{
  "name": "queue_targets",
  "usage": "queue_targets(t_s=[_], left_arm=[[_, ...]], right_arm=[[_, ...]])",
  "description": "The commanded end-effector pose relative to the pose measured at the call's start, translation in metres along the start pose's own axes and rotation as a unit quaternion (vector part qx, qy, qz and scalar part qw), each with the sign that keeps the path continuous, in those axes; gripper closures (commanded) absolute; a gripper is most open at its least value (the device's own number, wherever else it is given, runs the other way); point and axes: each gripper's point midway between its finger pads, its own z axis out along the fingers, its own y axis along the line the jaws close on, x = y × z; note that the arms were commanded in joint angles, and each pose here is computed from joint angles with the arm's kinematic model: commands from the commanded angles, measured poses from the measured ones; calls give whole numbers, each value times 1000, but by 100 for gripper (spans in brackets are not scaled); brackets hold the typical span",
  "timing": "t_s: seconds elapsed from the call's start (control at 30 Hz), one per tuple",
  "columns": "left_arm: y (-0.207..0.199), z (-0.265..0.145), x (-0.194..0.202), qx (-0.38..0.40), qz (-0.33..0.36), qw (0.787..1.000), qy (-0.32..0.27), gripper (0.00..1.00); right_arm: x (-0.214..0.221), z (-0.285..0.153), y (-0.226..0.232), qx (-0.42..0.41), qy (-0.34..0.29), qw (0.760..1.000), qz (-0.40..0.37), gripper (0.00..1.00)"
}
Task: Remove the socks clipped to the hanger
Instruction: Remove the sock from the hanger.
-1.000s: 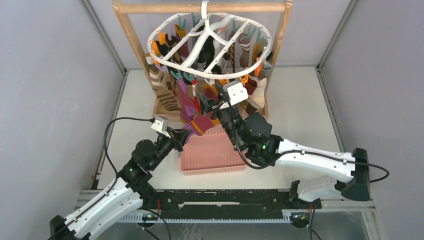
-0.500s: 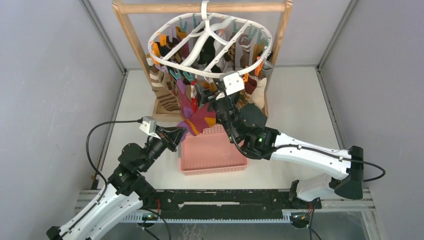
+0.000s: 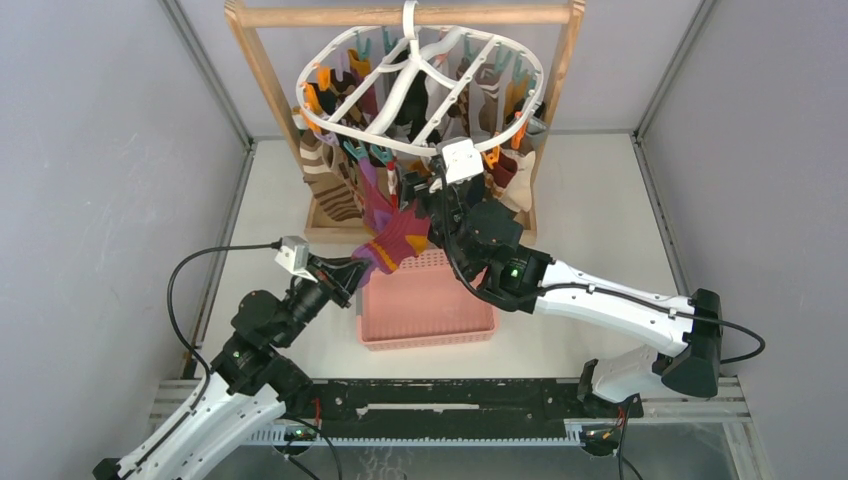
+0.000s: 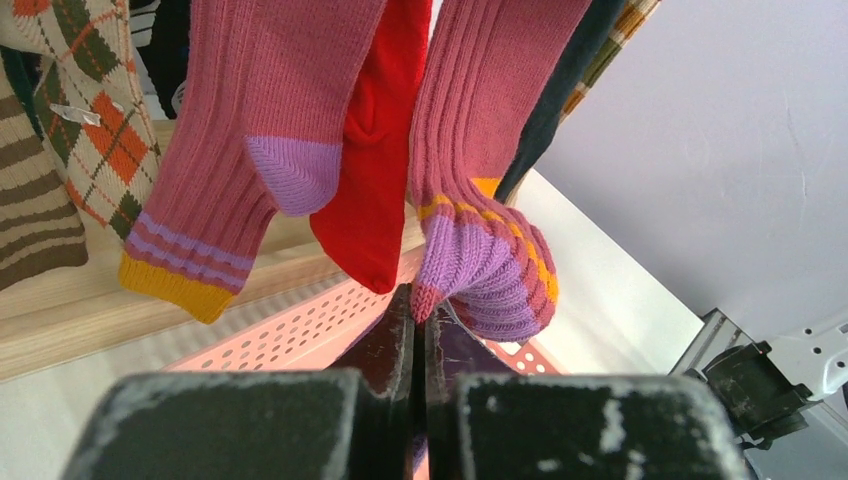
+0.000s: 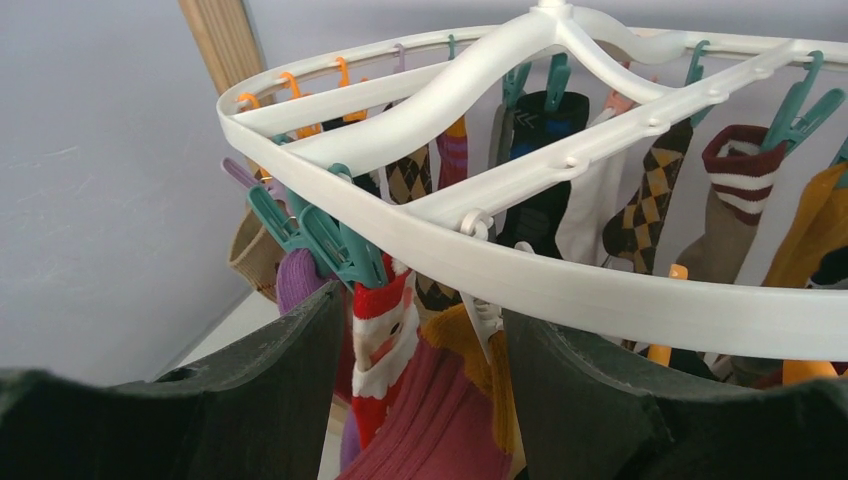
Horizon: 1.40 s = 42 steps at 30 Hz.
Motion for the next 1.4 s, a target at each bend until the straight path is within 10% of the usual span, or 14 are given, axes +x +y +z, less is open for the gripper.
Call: queue_targets(t_s=[0.0, 1.37], left_arm=[[-15, -5, -37, 18, -7, 999, -43, 100], [-8, 5, -29, 2, -8, 1000, -30, 100]], right_arm=[[-27, 2, -11, 19, -23, 999, 28, 33], [-11, -3, -66, -19, -4, 995, 100, 33]])
